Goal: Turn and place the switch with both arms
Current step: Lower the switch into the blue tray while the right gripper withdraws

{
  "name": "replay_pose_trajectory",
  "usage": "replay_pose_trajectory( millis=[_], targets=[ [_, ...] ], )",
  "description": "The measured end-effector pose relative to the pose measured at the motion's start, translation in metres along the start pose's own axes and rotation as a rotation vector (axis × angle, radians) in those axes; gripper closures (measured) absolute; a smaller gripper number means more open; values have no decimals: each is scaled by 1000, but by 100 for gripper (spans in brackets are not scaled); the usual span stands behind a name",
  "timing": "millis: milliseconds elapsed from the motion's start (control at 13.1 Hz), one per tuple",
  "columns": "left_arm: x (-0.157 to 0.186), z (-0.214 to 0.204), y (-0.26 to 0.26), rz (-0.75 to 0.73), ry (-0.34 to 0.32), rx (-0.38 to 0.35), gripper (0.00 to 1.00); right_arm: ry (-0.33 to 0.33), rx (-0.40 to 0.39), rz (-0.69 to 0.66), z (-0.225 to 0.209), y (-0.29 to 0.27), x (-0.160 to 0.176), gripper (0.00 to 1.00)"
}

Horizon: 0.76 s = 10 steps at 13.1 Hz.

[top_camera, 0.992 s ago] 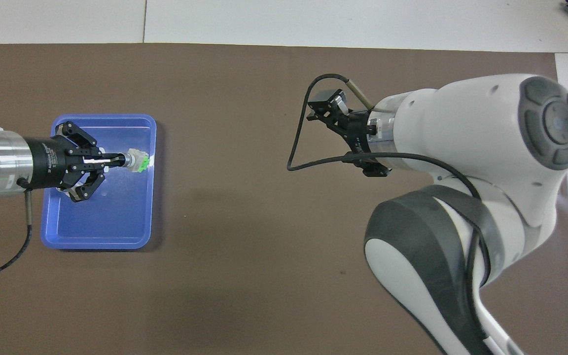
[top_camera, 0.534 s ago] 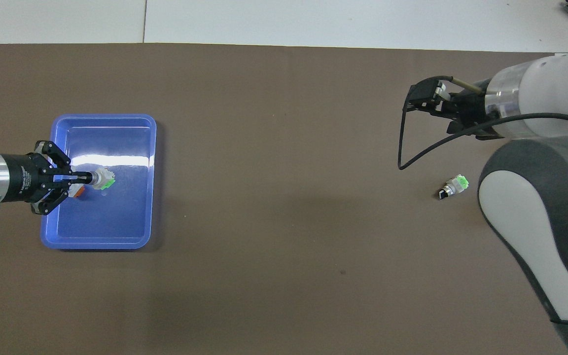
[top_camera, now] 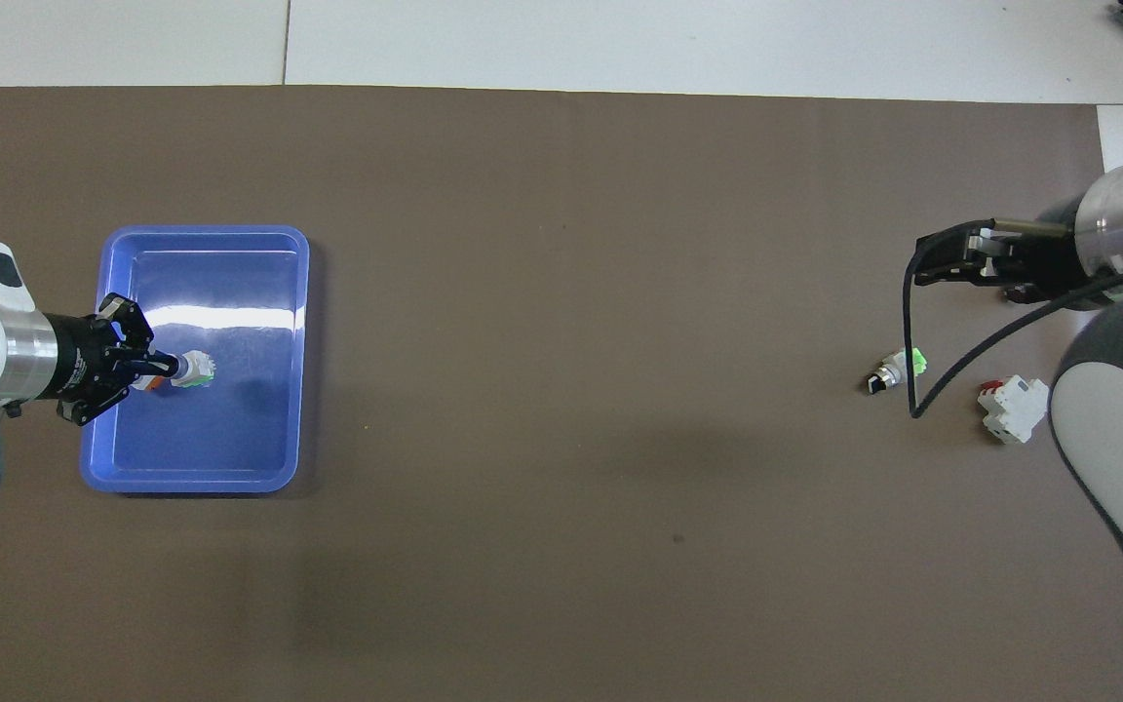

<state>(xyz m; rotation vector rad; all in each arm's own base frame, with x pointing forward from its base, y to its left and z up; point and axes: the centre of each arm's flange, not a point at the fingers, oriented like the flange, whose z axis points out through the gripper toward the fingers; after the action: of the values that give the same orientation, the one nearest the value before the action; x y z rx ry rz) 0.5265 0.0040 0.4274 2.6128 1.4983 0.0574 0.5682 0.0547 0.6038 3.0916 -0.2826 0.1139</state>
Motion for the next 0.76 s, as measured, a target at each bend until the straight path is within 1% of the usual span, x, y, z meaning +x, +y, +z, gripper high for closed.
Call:
replay_pose_trajectory(
  millis=[153, 458, 610, 763],
  targets=[
    [2, 14, -1, 30, 7, 16, 90, -23, -14, 9, -2, 11, -3, 0],
    [5, 31, -1, 79, 26, 0, 90, -75, -27, 52, -10, 46, -10, 0],
    [7, 38, -1, 101, 36, -12, 90, -83, -29, 55, -11, 48, -11, 0],
    [9, 39, -1, 145, 39, -15, 90, -116, -29, 51, -18, 46, -16, 0]
  ],
)
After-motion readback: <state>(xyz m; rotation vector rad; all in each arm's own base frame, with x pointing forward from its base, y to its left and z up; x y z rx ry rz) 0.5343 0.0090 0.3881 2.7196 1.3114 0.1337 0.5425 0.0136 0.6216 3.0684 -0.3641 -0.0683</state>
